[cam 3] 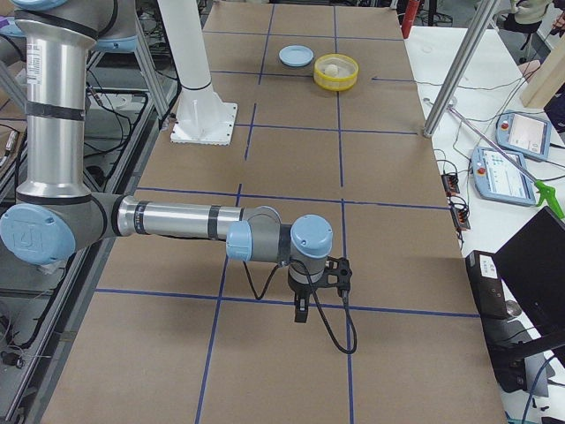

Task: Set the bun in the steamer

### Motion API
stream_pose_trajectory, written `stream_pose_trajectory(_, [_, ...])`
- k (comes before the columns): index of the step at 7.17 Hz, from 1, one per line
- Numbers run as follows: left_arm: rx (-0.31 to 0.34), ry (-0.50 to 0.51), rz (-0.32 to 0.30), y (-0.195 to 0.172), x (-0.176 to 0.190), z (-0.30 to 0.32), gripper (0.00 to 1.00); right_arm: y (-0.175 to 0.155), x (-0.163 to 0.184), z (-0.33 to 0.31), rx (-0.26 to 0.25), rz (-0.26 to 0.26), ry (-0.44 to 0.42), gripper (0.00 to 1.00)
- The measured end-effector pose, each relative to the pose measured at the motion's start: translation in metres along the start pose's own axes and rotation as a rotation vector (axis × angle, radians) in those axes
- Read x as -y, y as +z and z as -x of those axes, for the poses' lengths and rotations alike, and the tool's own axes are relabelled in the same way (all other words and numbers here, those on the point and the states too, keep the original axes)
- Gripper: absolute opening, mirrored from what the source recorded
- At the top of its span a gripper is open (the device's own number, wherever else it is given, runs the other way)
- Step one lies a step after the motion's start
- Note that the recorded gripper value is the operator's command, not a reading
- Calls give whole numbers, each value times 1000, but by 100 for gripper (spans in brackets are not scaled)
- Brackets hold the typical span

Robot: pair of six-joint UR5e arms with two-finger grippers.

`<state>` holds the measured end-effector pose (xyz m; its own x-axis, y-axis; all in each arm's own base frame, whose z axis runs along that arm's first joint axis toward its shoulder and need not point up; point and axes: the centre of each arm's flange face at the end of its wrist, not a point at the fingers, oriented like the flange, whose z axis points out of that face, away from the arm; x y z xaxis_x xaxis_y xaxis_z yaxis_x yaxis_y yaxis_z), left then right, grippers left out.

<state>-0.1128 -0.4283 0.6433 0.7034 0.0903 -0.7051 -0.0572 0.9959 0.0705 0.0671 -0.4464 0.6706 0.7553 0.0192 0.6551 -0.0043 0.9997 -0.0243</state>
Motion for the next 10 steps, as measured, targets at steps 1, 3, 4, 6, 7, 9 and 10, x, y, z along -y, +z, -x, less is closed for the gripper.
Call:
stream_pose_trajectory(1, [-48, -66, 15, 9, -3, 4, 100, 0, 0, 0, 0, 0, 0, 100])
stream_pose_trajectory(3, [-70, -81, 9, 17, -1, 4, 100, 0, 0, 0, 0, 0, 0, 100])
stream_pose_trajectory(4, [-71, -67, 5, 23, 2, 4, 100, 0, 0, 0, 0, 0, 0, 100])
stream_pose_trajectory(6, [-71, -48, 5, 28, 4, 2, 100, 0, 0, 0, 0, 0, 0, 100])
stream_pose_trajectory(7, [-71, -40, 0, 26, 7, -1, 100, 0, 0, 0, 0, 0, 0, 100])
stream_pose_trajectory(9, [-68, -5, -4, 21, 21, -16, 100, 0, 0, 0, 0, 0, 0, 100])
stream_pose_trajectory(10, [-68, 28, 7, 25, 34, -31, 100, 0, 0, 0, 0, 0, 0, 100])
